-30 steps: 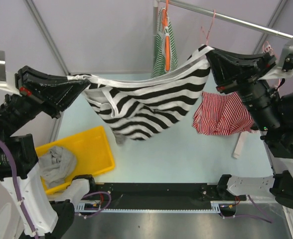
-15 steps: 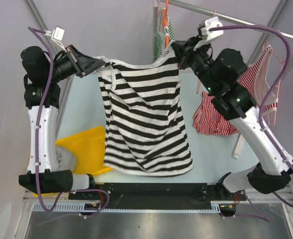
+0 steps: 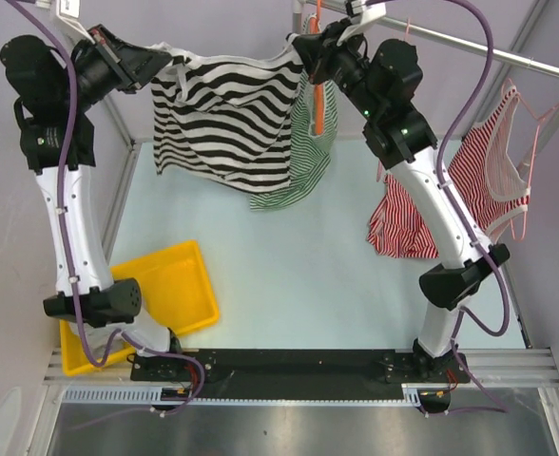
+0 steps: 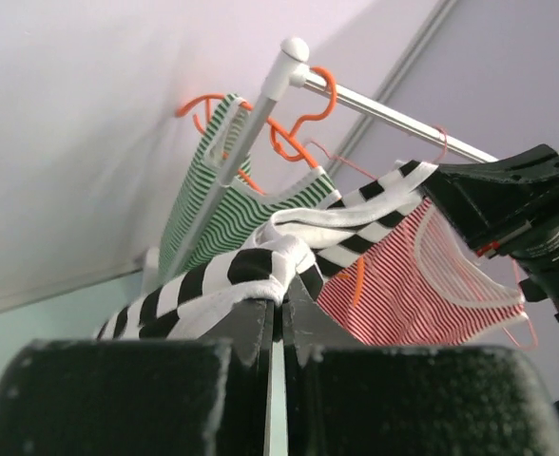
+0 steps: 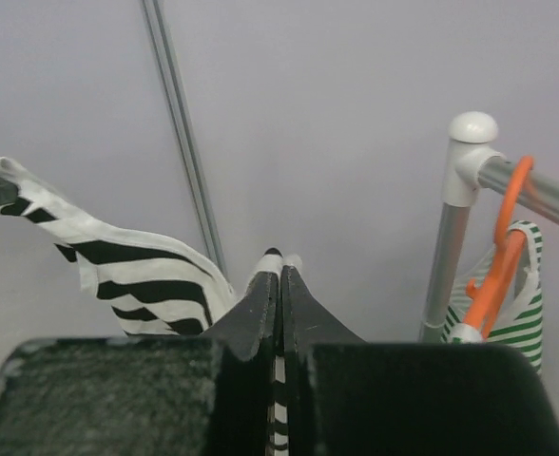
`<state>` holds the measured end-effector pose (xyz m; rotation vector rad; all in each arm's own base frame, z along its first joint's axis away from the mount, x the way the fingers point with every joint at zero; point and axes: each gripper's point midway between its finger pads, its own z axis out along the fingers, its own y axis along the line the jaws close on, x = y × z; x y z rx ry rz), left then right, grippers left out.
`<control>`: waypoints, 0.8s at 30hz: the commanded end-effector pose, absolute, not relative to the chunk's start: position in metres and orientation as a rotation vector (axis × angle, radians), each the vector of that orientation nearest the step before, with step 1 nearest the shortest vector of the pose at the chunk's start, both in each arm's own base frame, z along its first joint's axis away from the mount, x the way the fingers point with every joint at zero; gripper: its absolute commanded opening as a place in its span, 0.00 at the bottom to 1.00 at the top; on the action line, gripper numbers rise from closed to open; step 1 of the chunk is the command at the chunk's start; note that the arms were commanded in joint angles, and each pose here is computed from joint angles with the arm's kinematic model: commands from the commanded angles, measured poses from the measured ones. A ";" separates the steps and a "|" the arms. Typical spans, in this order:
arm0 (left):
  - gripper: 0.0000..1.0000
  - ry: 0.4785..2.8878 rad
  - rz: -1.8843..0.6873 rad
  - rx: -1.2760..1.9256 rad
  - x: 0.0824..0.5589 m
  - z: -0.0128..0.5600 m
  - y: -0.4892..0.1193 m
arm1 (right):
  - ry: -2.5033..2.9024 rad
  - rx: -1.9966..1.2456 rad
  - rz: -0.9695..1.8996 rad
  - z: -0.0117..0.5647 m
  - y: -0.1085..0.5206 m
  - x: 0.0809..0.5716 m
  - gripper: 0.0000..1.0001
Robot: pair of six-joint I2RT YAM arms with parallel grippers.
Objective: Place the tank top on the hanger
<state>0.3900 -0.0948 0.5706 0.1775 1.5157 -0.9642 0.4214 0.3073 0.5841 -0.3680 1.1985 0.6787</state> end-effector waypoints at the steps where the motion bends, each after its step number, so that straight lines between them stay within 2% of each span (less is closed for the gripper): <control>1: 0.00 1.419 -0.844 0.200 0.348 0.588 -0.098 | 1.052 -0.367 0.738 0.633 0.278 0.395 0.00; 2: 0.00 1.520 -0.879 0.173 0.358 0.540 -0.111 | 1.070 -0.367 0.727 0.623 0.274 0.396 0.00; 3: 0.00 1.551 -0.887 0.175 0.355 0.520 -0.119 | 1.158 -0.379 0.721 0.580 0.281 0.411 0.00; 4: 0.00 1.529 -0.877 0.208 0.334 0.515 -0.130 | 1.180 -0.379 0.711 0.563 0.278 0.414 0.00; 5: 0.00 1.652 -0.941 0.223 0.333 0.457 -0.154 | 1.168 -0.367 0.701 0.568 0.263 0.398 0.00; 6: 0.00 1.700 -0.953 0.229 0.326 0.433 -0.164 | 1.282 -0.376 0.685 0.514 0.266 0.409 0.00; 8: 0.00 1.833 -0.998 0.250 0.298 0.364 -0.189 | 1.315 -0.364 0.672 0.498 0.252 0.391 0.00; 11: 0.00 1.988 -1.047 0.279 0.258 0.293 -0.214 | 1.489 -0.358 0.666 0.416 0.247 0.380 0.00; 12: 0.00 2.027 -1.059 0.291 0.249 0.277 -0.219 | 1.495 -0.354 0.670 0.413 0.242 0.365 0.00; 13: 0.00 2.062 -1.084 0.292 0.239 0.265 -0.224 | 1.572 -0.354 0.641 0.378 0.239 0.362 0.00; 14: 0.00 2.127 -1.114 0.320 0.222 0.240 -0.232 | 1.590 -0.350 0.625 0.370 0.236 0.357 0.00; 17: 0.00 2.219 -1.186 0.403 0.186 0.212 -0.245 | 1.716 -0.299 0.541 0.329 0.218 0.338 0.00; 19: 0.06 2.284 -1.158 0.431 0.174 0.197 -0.245 | 1.760 -0.262 0.503 0.314 0.208 0.323 0.00; 21: 0.07 2.328 -1.160 0.471 0.163 0.188 -0.246 | 1.829 -0.233 0.463 0.285 0.200 0.313 0.00; 23: 0.14 2.353 -1.177 0.495 0.154 0.181 -0.249 | 1.861 -0.190 0.453 0.274 0.195 0.302 0.00; 24: 0.20 2.360 -1.182 0.507 0.152 0.179 -0.249 | 1.906 -0.151 0.403 0.259 0.186 0.298 0.00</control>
